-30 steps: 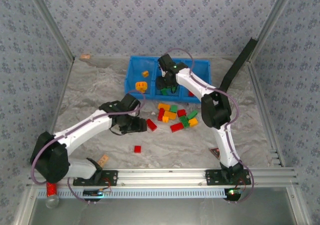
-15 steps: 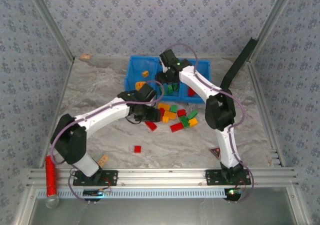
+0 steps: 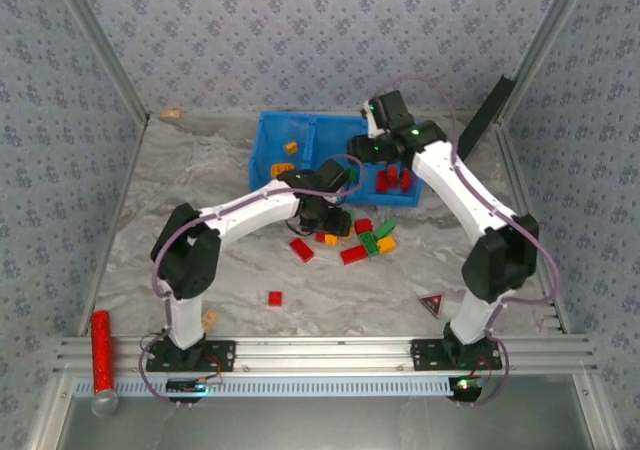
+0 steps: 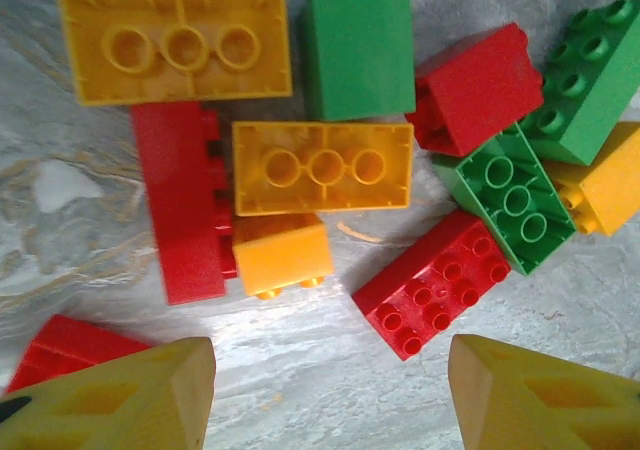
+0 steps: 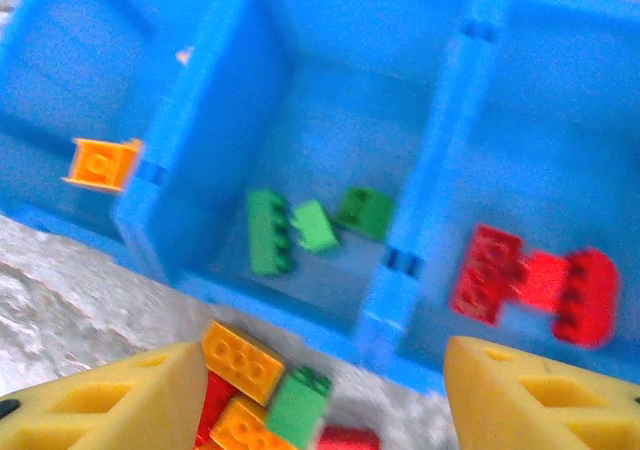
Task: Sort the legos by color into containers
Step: Pick up the lego from the center of the table.
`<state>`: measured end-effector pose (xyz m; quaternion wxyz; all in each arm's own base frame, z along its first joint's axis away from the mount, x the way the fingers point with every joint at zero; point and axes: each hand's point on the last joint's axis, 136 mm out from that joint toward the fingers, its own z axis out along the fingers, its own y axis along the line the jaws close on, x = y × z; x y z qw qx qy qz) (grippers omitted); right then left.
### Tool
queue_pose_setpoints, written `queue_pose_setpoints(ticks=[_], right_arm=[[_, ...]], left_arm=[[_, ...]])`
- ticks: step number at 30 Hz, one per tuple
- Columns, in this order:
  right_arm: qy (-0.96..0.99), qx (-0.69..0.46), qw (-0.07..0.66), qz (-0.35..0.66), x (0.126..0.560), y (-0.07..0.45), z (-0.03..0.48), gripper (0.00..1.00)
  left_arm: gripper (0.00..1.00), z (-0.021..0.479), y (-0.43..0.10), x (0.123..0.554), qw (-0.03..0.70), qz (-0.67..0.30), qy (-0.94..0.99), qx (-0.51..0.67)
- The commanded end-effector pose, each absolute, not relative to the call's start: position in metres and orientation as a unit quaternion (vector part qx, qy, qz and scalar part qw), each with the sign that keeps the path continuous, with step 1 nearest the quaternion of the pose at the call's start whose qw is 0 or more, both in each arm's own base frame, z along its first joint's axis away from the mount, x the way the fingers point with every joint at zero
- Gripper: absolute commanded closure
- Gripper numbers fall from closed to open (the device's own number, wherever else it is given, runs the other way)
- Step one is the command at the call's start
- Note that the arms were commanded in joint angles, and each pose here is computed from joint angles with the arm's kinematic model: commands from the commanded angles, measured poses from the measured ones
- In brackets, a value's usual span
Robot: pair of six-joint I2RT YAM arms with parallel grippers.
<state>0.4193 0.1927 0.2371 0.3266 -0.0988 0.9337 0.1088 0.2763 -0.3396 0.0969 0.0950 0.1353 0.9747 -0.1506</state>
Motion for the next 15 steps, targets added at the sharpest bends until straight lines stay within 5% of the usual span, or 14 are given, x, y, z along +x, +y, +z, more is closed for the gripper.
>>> queue_pose_setpoints(ticks=[1,15], right_arm=[[0.939,-0.072,0.320,0.100,0.405,0.162,0.232,0.35],[0.945,-0.008,0.311,0.102,0.361,0.099,0.224,0.34]], left_arm=[[0.38,0.081,-0.341,0.257,0.045,-0.139,0.981,0.131],[0.37,0.048,-0.348,0.263,0.028,-0.110,0.987,0.110]])
